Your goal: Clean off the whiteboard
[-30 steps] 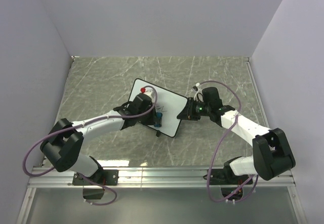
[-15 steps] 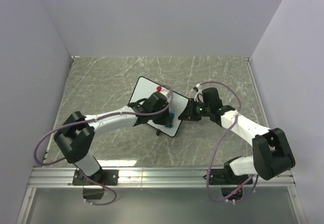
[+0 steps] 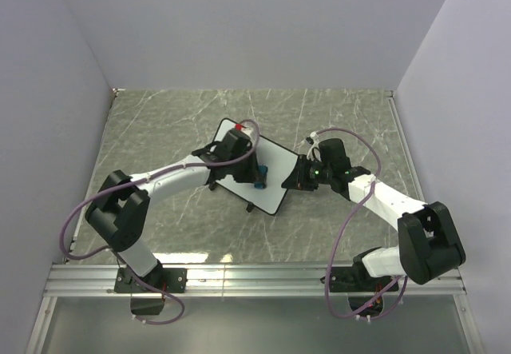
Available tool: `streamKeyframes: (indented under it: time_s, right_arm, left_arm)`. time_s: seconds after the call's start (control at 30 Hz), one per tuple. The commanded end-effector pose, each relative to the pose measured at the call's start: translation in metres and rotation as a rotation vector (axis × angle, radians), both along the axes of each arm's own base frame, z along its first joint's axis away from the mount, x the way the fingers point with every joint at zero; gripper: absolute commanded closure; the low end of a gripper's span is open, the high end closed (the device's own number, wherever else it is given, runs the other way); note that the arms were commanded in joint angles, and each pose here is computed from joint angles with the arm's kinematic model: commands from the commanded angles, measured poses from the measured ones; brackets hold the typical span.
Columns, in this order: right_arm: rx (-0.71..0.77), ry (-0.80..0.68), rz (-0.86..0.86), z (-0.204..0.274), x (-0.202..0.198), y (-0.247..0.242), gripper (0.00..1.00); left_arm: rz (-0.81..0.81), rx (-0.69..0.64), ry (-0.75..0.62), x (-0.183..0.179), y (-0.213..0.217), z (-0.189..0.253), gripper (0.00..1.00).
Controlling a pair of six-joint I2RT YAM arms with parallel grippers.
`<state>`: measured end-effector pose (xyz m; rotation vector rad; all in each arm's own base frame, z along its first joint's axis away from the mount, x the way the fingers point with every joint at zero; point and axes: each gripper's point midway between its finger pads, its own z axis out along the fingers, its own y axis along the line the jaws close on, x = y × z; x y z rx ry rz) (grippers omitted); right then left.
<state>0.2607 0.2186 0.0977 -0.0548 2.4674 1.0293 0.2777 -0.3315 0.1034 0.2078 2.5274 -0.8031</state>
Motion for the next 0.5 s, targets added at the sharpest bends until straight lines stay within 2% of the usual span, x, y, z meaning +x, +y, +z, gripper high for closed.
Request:
streamKeyframes:
  time_s: [0.0,0.33,0.47]
  right_arm:
    - [0.087,0.016,0.08,0.023,-0.016,0.017,1.0]
    - [0.088,0.019,0.084,0.022,-0.012,0.019,1.0]
    - [0.083,0.022,0.083,0.019,-0.014,0.018,1.0]
  left_arm:
    - [0.255,0.174,-0.017,0.047,0.077,-0.048,1.0]
    - [0.377,0.223,0.049,0.043,0.138,-0.074,1.0]
    - [0.372,0.216,0.062,0.04,0.14,-0.076,1.0]
